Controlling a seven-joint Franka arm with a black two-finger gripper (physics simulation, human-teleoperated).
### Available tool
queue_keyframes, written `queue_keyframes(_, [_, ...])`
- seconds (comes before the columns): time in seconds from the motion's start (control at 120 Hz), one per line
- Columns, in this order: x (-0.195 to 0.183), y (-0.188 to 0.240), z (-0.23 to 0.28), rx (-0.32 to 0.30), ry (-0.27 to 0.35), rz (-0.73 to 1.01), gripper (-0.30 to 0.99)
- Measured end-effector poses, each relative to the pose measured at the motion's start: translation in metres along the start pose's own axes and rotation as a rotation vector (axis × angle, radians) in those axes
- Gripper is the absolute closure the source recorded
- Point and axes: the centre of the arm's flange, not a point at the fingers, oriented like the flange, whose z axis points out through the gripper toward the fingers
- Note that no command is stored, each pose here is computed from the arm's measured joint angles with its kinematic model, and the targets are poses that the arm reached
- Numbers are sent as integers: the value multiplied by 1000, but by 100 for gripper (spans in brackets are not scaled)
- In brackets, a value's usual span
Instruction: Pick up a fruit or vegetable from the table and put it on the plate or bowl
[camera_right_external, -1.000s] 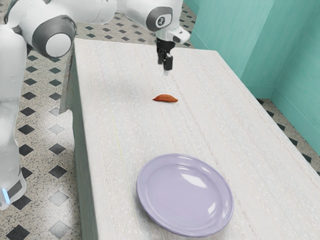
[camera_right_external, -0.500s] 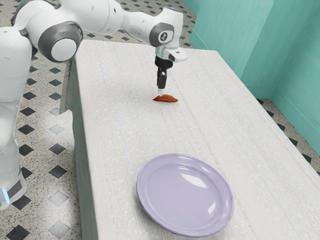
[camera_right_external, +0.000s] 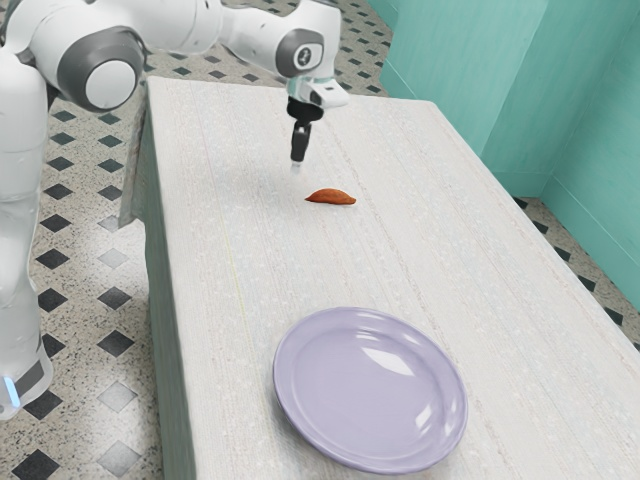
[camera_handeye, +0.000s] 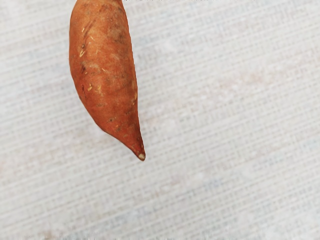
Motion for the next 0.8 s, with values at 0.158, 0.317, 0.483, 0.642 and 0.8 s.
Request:
queue_keyframes(0.158, [35, -13, 3, 49, -13, 43, 0])
queue_keyframes(0.317, [64, -10, 14, 40, 2, 97, 0])
queue_keyframes(0.483, [70, -9, 32, 8, 3, 125, 0])
queue_keyframes(0.642, [73, -5, 45, -19, 4, 148, 0])
queue_keyframes(0.8, [71, -4, 57, -45, 4, 156, 0])
